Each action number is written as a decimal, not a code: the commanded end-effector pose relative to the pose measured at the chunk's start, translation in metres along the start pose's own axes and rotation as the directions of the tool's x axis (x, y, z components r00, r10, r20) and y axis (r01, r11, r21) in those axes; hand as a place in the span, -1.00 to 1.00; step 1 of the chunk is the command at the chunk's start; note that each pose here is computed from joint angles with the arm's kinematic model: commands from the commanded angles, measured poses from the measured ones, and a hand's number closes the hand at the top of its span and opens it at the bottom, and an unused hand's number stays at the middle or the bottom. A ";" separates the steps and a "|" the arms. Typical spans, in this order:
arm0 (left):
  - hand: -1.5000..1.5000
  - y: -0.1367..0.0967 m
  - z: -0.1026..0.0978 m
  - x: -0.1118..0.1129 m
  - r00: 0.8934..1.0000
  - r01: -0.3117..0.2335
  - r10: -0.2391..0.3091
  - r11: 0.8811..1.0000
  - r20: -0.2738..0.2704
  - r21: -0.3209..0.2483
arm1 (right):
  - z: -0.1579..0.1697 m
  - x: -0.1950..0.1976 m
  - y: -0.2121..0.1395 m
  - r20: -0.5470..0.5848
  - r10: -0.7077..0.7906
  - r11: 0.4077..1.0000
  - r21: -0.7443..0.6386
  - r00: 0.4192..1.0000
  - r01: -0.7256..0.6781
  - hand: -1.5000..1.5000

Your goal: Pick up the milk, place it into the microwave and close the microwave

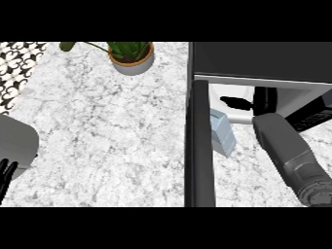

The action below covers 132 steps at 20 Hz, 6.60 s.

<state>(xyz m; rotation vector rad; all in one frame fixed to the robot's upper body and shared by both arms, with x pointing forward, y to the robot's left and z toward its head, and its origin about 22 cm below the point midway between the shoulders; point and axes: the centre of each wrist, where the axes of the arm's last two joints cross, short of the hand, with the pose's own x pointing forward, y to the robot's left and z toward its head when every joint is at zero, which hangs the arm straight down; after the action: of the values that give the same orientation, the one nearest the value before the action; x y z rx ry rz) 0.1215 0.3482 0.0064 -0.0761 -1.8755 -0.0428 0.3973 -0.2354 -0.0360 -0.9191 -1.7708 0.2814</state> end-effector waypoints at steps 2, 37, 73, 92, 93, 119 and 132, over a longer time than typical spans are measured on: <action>-1.00 -0.009 0.011 -0.005 1.000 -0.016 0.016 1.000 -0.002 0.008 | 0.005 -0.010 -0.005 0.028 -0.081 0.997 0.013 0.996 0.081 -1.00; 1.00 -0.095 -0.025 0.006 0.995 -0.082 0.055 0.910 -0.078 -0.407 | 0.199 -0.064 -0.043 -0.103 -0.714 0.668 0.195 0.693 0.718 -1.00; 1.00 -0.328 -0.120 -0.083 0.942 0.174 -0.331 0.622 -0.055 -0.763 | 0.199 -0.017 -0.235 0.093 -0.774 0.628 0.246 0.627 0.738 -1.00; 1.00 -0.352 -0.195 -0.027 0.999 0.038 -0.053 0.795 -0.006 -0.605 | 0.135 0.033 -0.250 0.162 -0.839 0.522 0.511 0.520 0.683 -1.00; 1.00 -0.352 -0.196 -0.029 0.998 0.046 -0.064 0.798 -0.009 -0.601 | 0.136 0.036 -0.249 0.152 -0.839 0.517 0.523 0.522 0.678 -1.00; 1.00 -0.359 -0.253 -0.003 0.997 0.076 -0.082 0.890 0.007 -0.449 | 0.102 0.055 -0.278 0.147 -0.848 0.480 0.621 0.509 0.619 -1.00; 1.00 -0.361 -0.259 0.000 0.995 0.094 -0.093 0.919 0.022 -0.382 | 0.082 0.060 -0.295 0.169 -0.831 0.501 0.643 0.530 0.580 -1.00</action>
<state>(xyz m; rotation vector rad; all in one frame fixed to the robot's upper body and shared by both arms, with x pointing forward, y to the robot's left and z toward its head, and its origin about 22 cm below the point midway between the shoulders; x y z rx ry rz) 0.3419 0.0026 0.0606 -0.1850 -1.7956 -0.4343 0.1824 -0.3697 0.1412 0.4037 -2.1934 0.3960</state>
